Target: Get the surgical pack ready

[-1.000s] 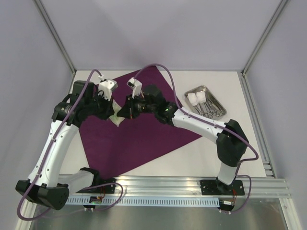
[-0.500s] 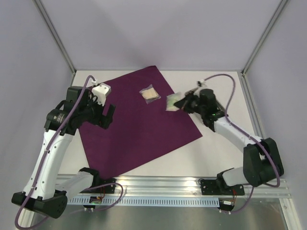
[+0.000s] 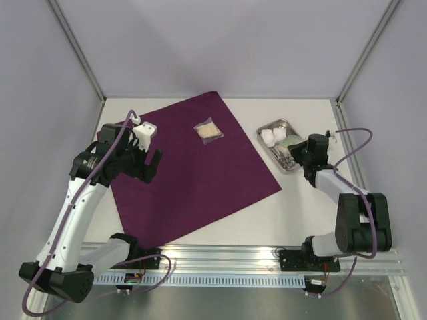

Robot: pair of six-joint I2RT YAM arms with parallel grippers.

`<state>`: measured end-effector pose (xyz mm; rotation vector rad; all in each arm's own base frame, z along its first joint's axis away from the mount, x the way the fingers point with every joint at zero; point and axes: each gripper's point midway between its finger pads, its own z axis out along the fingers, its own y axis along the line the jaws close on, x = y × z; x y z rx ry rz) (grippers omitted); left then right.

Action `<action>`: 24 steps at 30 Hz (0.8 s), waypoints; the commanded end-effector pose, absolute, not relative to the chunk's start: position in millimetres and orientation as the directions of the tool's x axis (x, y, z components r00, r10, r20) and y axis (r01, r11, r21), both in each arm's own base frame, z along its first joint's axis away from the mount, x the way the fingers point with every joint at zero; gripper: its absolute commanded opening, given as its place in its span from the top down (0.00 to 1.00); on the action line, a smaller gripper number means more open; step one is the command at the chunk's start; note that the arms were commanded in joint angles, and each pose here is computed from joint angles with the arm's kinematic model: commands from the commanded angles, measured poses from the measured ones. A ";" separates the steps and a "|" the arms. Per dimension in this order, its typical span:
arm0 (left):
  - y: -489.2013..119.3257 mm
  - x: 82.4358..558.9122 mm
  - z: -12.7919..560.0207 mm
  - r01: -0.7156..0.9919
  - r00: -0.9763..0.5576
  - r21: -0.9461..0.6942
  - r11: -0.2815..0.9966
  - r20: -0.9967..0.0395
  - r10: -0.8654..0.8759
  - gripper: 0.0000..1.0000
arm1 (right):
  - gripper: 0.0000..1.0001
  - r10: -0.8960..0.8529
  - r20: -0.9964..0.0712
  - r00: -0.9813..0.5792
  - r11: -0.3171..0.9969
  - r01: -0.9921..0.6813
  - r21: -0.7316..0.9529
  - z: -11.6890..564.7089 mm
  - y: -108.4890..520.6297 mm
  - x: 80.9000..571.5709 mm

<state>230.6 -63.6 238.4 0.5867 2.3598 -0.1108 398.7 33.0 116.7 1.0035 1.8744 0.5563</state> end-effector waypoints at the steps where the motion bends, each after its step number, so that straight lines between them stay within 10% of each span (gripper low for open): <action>1: -64.8 241.6 242.2 0.441 -0.631 0.102 0.892 -0.671 0.389 0.00 | 1.00 0.848 -0.505 -0.161 0.522 0.416 0.744 124.8 22.9 431.3; 17: -67.0 256.6 233.8 0.452 -0.638 0.113 0.885 -0.652 0.409 0.00 | 0.98 0.910 -0.380 -0.167 0.411 0.478 0.776 70.3 32.0 450.3; 21: -67.4 255.1 236.7 0.455 -0.634 0.111 0.883 -0.656 0.410 0.00 | 0.58 0.900 -0.385 -0.202 0.435 0.443 0.784 80.3 38.6 448.2; 24: -67.8 255.2 237.3 0.455 -0.633 0.110 0.884 -0.659 0.408 0.00 | 0.49 0.883 -0.413 -0.222 0.468 0.463 0.752 89.9 35.7 439.3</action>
